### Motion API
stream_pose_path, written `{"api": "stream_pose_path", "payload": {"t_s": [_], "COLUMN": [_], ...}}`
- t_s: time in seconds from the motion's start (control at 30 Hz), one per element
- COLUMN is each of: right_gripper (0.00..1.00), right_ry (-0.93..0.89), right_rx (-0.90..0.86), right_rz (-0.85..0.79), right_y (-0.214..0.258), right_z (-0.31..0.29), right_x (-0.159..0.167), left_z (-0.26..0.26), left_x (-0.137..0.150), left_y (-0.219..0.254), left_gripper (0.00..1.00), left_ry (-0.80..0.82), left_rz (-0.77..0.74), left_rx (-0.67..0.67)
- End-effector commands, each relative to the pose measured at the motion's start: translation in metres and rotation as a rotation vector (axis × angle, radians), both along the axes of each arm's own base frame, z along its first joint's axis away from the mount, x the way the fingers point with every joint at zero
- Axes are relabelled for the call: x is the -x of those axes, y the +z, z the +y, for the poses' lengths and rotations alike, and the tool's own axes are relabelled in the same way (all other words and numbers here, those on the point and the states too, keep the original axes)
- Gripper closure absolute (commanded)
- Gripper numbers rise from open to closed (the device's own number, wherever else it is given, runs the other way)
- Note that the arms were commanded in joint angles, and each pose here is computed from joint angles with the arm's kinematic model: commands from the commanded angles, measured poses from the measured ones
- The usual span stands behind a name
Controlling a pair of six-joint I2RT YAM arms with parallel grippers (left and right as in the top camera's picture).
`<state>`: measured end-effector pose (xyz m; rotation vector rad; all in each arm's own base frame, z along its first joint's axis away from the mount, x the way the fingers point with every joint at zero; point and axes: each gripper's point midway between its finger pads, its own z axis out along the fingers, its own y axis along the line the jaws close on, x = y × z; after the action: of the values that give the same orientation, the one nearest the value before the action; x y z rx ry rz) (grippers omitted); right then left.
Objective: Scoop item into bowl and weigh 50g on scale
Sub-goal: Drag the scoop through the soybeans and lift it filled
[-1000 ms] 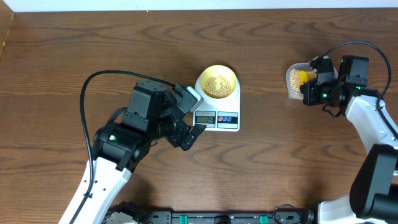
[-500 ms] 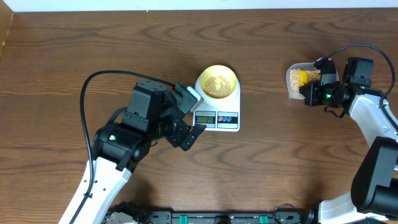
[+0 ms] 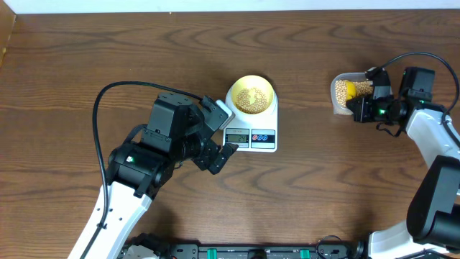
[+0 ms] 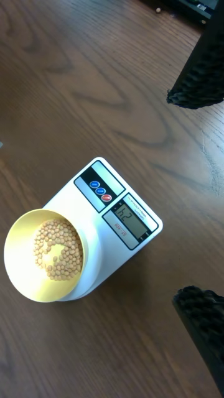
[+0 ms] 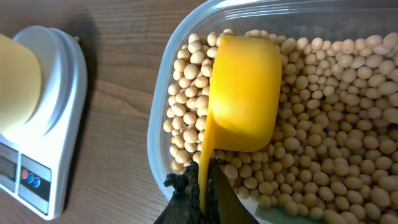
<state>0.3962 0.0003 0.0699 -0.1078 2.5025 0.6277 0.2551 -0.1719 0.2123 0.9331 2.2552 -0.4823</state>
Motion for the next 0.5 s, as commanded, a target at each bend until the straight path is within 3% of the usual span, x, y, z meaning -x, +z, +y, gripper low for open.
{"api": "stream_pose_path", "payload": {"t_s": [0.0,0.47], "right_gripper": [0.99,0.99], "right_ry": [0.029,-0.075], "right_rx": [-0.128,-0.167], "right_rz": [0.026,0.060], "right_y": [0.001,0.001], "right_z": [0.016,-0.005], "right_x": [0.007,0.007], "left_z": [0.000,0.000], "left_x": [0.000,0.000], "left_y": [0.000,0.000], "left_gripper": [0.06,0.06], "left_ry": [-0.014,-0.014], "left_rz": [-0.002,-0.002], "left_rx": [0.000,0.000]}}
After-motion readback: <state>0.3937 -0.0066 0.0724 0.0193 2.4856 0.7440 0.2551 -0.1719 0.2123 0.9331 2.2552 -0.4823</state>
